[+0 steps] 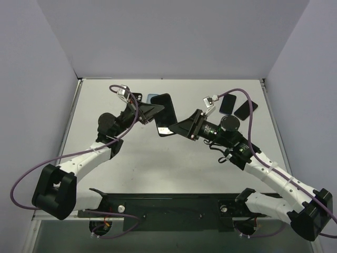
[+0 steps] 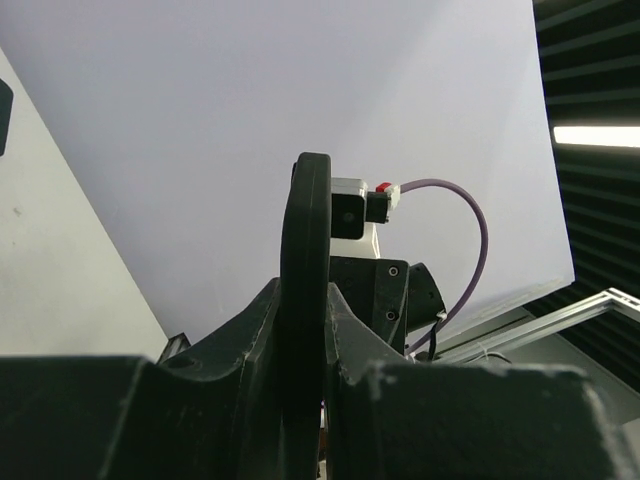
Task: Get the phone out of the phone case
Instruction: Remove the phone case from the phone.
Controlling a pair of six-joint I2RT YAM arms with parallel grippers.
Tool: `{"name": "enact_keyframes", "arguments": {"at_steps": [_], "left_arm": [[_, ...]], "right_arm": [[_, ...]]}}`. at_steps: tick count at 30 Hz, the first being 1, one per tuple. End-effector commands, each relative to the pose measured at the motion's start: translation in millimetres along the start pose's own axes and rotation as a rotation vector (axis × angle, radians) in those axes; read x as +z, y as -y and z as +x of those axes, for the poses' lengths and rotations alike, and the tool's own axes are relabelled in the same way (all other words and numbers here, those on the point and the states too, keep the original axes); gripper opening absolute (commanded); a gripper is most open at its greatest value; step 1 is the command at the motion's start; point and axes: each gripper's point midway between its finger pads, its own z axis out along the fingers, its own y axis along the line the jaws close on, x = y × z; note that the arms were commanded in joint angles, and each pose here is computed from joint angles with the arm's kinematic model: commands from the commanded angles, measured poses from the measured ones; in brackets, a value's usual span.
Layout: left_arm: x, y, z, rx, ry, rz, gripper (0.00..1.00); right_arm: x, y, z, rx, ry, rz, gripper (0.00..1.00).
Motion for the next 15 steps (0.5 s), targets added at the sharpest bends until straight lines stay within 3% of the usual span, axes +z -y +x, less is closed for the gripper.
{"name": "enact_keyframes", "arguments": {"at_steps": [1, 10, 15], "left_arm": [[13, 78, 46, 0.058, -0.202, 0.225, 0.0], [19, 82, 65, 0.098, -0.242, 0.225, 0.0], [22, 76, 73, 0.081, -0.256, 0.212, 0.0]], "right_arm": [[17, -7, -9, 0.025, -0.005, -0.061, 0.35], [30, -29, -33, 0.044, 0.037, -0.169, 0.26], [29, -16, -47, 0.057, 0.115, -0.143, 0.16]]}}
